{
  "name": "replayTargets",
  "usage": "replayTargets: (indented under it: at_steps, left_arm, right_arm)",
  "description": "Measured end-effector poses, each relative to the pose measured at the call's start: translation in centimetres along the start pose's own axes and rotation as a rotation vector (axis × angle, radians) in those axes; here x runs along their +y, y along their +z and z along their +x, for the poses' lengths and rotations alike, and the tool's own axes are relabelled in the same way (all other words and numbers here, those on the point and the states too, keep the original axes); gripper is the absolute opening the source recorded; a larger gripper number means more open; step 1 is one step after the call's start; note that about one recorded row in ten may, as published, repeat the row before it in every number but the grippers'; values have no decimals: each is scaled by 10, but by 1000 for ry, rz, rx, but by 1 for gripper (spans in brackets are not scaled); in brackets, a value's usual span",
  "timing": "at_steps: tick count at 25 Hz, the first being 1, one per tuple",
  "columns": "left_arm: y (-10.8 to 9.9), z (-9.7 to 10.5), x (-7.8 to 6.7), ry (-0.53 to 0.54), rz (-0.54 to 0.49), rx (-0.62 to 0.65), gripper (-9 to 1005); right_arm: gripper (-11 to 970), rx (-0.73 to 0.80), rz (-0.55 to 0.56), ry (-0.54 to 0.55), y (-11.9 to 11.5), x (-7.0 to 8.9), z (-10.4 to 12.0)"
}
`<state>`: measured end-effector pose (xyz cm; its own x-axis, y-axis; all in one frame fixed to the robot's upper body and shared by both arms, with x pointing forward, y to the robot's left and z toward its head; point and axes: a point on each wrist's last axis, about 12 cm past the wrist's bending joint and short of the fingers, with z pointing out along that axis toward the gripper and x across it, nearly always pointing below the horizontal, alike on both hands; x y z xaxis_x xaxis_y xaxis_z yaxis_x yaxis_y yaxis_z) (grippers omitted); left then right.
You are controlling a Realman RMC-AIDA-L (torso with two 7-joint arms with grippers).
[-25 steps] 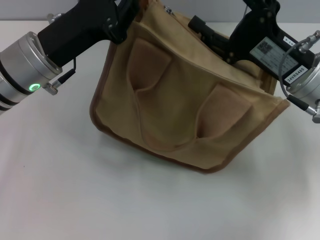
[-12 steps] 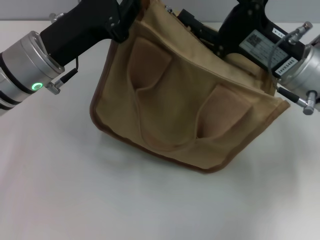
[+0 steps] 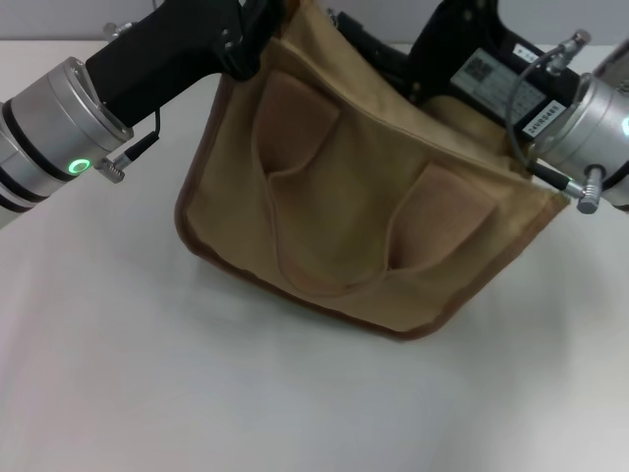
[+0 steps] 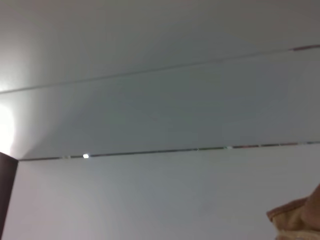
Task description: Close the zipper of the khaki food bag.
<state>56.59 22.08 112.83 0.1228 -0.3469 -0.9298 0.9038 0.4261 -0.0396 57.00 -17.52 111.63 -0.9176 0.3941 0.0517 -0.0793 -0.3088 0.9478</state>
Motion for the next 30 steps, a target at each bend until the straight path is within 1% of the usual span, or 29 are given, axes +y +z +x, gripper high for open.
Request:
replayTargets:
  at_steps: [7,17,25,30]
  left_arm:
    - [2,-1,1,3,0,-2,18]
    - [3,-1,1,4,2,-3,18]
    - [4,-1,2,5,5,-4,18]
    - [4,-2,2,5,5,-4,18]
  right_arm:
    - [834,-15,35,3,-1,-5,-1]
    - [833,-24,58,0,2,-7,-3]
    - [830,-28,75,-28,5,-8,-5]
    - [825,12,100,-65,10,-8,-4]
